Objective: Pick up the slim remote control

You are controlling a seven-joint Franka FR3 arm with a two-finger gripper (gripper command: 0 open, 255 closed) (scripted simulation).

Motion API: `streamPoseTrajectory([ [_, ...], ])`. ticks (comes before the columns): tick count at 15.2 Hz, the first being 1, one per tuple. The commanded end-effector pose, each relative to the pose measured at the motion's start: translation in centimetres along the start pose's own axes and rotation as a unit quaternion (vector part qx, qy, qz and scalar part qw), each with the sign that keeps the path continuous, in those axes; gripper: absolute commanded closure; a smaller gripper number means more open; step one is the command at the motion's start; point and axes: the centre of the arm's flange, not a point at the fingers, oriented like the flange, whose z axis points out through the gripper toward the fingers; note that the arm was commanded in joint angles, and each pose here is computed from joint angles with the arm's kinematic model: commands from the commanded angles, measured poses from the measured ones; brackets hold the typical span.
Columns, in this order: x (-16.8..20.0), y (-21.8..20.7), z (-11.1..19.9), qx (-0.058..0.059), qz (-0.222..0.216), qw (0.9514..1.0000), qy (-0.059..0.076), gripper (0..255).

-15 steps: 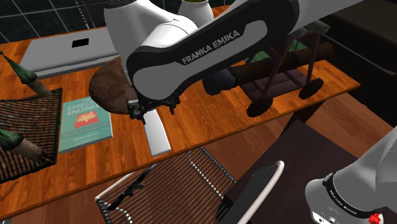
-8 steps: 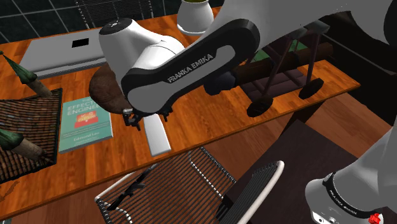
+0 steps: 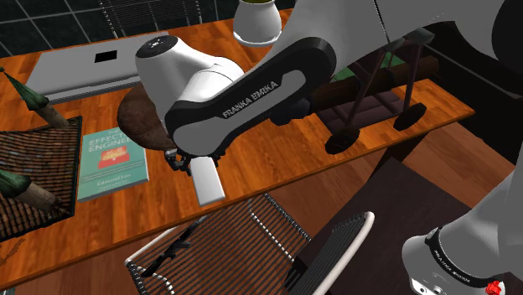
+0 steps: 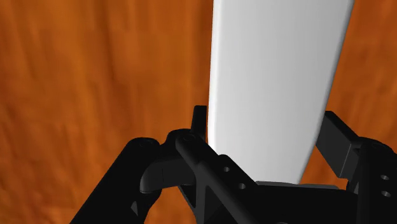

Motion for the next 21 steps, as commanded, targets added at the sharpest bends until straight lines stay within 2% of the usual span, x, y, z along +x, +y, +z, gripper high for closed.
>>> streamPoseTrajectory([
  [1,0.0,0.0,0.1,0.0,-0.001,1.0,0.0,255],
  [6,0.0,0.0,0.1,0.0,-0.001,1.0,0.0,255],
  [21,0.0,0.1,-7.9,0.0,-0.001,1.0,0.0,255],
])
